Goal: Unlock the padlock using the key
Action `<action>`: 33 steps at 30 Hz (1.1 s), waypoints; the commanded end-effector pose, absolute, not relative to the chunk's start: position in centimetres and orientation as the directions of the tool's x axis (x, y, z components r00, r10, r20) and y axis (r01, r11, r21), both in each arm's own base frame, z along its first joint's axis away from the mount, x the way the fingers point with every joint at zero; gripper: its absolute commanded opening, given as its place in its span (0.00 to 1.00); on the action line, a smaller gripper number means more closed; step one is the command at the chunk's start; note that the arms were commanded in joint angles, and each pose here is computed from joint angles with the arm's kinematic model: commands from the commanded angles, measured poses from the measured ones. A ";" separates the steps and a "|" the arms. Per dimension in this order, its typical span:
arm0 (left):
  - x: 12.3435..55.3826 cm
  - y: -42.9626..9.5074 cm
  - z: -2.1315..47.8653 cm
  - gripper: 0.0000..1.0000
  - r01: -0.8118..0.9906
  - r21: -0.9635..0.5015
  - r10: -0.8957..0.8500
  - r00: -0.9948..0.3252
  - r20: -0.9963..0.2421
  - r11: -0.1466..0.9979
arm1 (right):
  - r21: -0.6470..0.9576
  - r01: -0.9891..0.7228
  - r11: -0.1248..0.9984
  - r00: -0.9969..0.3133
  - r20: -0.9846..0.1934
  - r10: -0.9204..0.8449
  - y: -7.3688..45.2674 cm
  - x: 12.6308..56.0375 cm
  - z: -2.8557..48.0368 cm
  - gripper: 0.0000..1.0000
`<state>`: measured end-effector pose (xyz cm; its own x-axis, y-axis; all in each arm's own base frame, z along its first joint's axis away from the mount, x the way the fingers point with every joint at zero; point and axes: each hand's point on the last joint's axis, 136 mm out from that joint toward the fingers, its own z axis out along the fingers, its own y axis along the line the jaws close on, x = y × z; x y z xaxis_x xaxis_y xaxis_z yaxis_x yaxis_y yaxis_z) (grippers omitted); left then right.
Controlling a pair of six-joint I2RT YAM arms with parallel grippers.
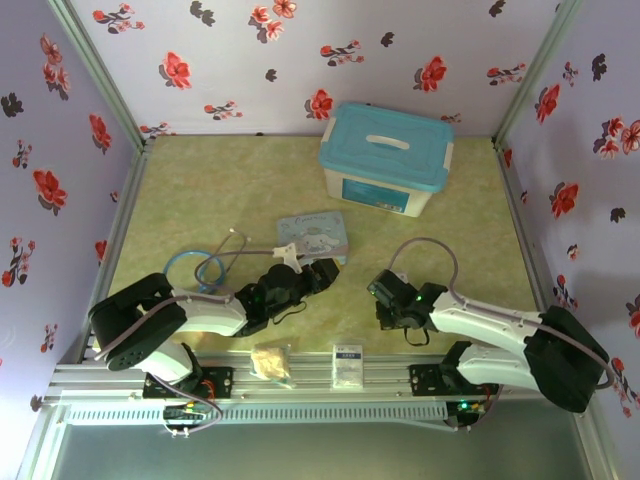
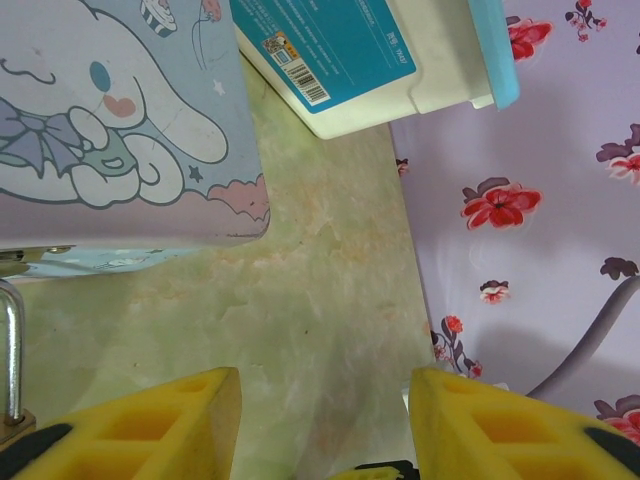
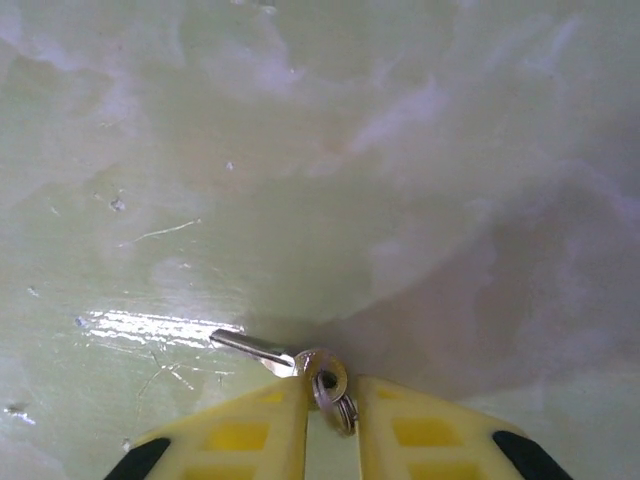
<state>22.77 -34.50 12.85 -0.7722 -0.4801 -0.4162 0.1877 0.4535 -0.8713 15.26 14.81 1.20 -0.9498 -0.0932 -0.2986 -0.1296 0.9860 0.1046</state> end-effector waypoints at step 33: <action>21.7 -36.9 19.6 0.61 0.333 -0.876 -0.389 -0.799 -0.458 0.348 | 0.715 -0.265 0.647 -0.766 -0.564 0.309 23.8 21.8 17.7 0.00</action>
<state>21.78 -36.31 18.33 -0.7887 -0.3949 -0.4712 0.3212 0.3888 -0.8635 21.27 22.59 14.59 -0.7902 0.2466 -0.5611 -0.2289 0.7305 0.6434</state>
